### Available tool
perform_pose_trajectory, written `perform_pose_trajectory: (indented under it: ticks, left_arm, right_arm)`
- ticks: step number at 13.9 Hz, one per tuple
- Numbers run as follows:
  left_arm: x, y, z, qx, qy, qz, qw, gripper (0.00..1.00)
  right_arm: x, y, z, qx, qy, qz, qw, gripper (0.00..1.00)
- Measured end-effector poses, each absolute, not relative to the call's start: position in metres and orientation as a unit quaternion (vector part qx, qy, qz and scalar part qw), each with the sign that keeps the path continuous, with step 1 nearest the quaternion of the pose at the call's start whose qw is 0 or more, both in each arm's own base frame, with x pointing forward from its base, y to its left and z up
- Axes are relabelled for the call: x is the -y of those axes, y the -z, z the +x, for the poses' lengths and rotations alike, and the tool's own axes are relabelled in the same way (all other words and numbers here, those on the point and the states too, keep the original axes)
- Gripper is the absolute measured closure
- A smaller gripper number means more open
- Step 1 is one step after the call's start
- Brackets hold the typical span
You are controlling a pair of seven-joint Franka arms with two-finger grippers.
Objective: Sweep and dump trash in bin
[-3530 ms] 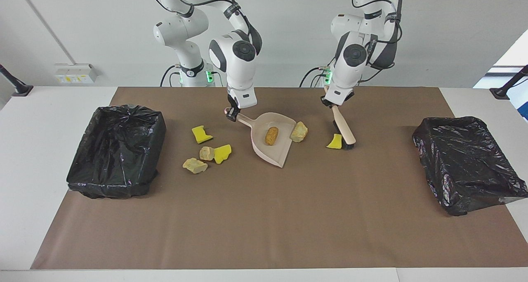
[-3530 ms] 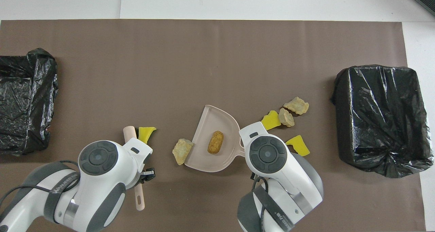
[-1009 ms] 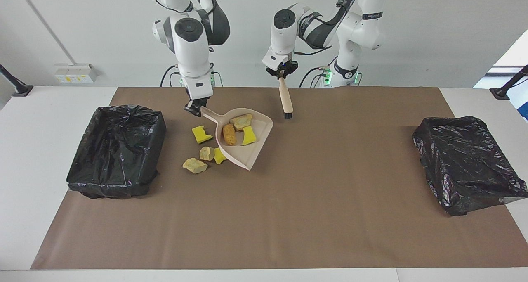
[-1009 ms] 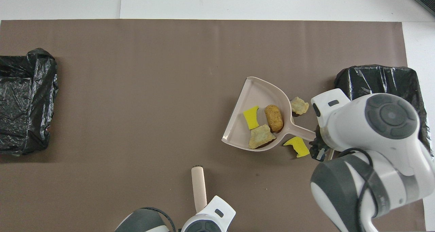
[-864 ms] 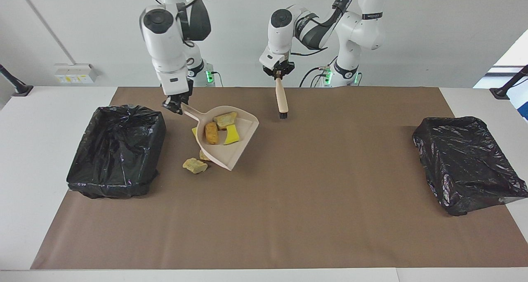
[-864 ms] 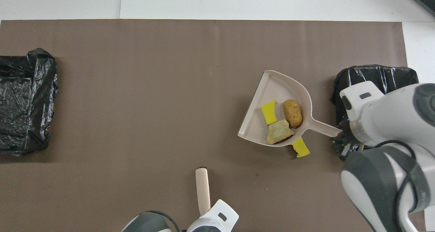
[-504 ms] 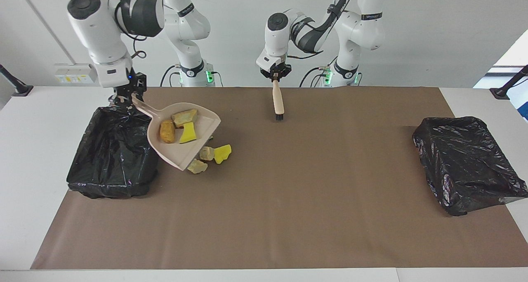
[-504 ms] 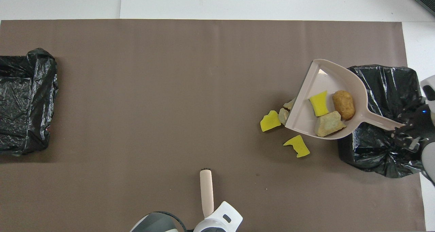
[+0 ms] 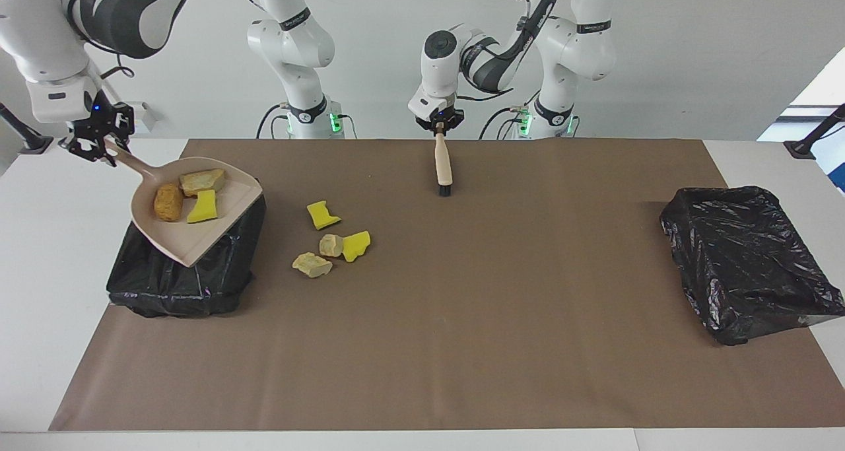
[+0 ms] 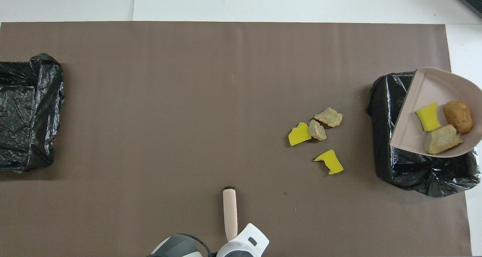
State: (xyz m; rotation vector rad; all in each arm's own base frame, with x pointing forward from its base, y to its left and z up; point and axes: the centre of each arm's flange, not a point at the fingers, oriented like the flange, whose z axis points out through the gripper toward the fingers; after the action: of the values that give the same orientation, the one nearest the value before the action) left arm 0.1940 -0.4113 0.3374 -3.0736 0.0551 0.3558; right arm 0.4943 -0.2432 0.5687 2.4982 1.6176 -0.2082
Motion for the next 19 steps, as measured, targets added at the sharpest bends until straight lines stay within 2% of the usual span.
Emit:
perform_pose_trajectory:
  ticks: [1,2,3,4,5,8,14,19]
  left_arm:
    - [0.411,-0.336,0.195,-0.017,-0.116,-0.993,0.024,0.60]
    - [0.410,-0.335,0.196,-0.016,-0.117,-0.993,0.025,0.47]
    - [0.410,-0.333,0.197,-0.014,-0.118,-0.993,0.026,0.40]
    - [0.409,-0.333,0.199,-0.014,-0.118,-0.993,0.025,0.40]
    - [0.409,-0.336,0.205,-0.015,-0.117,-0.993,0.021,0.33]
    - [0.403,-0.358,0.245,-0.016,-0.108,-0.994,0.004,0.02]
    - [0.364,-0.432,0.345,-0.016,-0.091,-0.996,-0.021,0.00]
    - [0.265,-0.510,0.441,-0.044,-0.052,-0.997,-0.018,0.00]
  right_arm:
    - [0.257,-0.570,0.493,-0.550,0.074,0.827,0.093,0.67]
    - [0.271,-0.570,0.492,-0.558,0.075,0.820,0.109,0.67]
    - [0.285,-0.569,0.492,-0.562,0.078,0.814,0.124,0.67]
    - [0.295,-0.567,0.491,-0.568,0.092,0.806,0.137,0.67]
    - [0.300,-0.565,0.491,-0.575,0.113,0.796,0.149,0.67]
    - [0.296,-0.564,0.498,-0.593,0.160,0.770,0.175,0.67]
    - [0.261,-0.566,0.519,-0.596,0.201,0.745,0.222,0.67]
    - [0.253,-0.567,0.523,-0.579,0.202,0.754,0.235,0.67]
